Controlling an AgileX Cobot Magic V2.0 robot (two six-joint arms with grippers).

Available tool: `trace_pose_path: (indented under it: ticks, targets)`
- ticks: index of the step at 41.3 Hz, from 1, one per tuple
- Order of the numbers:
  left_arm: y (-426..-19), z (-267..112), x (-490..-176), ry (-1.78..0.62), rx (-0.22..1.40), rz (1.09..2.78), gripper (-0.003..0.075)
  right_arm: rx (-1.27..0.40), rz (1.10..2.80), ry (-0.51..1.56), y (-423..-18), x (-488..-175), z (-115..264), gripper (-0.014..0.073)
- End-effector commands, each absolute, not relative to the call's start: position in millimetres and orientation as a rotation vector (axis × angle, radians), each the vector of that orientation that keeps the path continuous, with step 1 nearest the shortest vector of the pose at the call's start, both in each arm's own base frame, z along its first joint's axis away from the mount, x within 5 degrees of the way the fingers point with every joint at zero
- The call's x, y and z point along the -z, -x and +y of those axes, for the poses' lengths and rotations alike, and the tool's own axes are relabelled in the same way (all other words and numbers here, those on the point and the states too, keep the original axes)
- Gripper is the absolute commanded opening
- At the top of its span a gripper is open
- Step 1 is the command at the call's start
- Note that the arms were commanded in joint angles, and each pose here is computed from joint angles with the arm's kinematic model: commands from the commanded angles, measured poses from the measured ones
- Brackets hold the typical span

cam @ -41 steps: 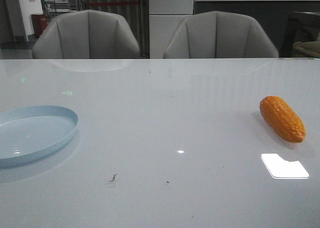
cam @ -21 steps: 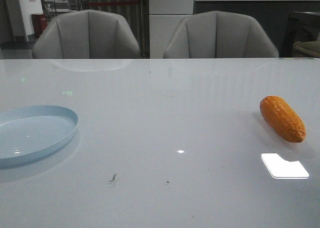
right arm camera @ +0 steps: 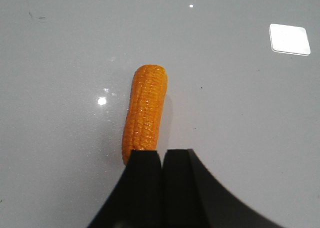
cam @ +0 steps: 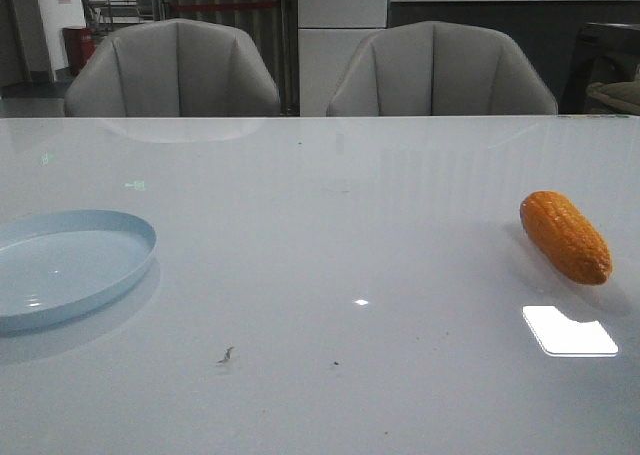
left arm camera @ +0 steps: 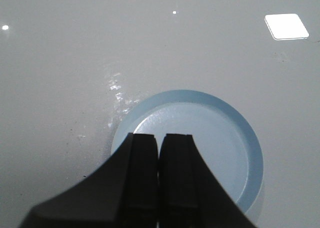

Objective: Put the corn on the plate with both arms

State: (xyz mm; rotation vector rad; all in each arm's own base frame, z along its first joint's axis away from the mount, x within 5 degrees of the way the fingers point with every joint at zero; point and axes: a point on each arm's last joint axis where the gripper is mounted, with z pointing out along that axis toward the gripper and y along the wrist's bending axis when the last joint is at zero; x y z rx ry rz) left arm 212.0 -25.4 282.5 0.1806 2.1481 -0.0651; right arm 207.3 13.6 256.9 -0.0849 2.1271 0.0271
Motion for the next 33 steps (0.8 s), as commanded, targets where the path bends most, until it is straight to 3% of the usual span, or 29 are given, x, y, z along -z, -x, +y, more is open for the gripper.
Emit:
trace_pose_path:
  ticks: [1, 5, 11, 13, 24, 33]
  targets:
    - [-219, -28, -299, -0.156, 0.083, 2.052, 0.0111, -0.023, 2.009, 0.092, -214, -276, 14, 0.0042]
    - [-221, -28, -296, -0.157, 0.083, 2.066, 0.0186, -0.023, 2.010, 0.092, -214, -276, 14, 0.0147]
    - [-225, -29, -290, -0.159, 0.083, 2.098, 0.0441, -0.023, 2.012, 0.092, -214, -276, 14, 0.0437]
    - [-227, -29, -288, -0.160, 0.082, 2.110, 0.0498, -0.023, 2.012, 0.092, -214, -276, 14, 0.0496]
    - [-235, -29, -265, -0.155, 0.094, 2.268, 0.0507, -0.022, 2.030, 0.093, -213, -274, 14, 0.0512]
    - [-261, -2, -255, 0.175, 0.133, 2.456, 0.0509, -0.022, 2.029, 0.093, -213, -274, 14, 0.0512]
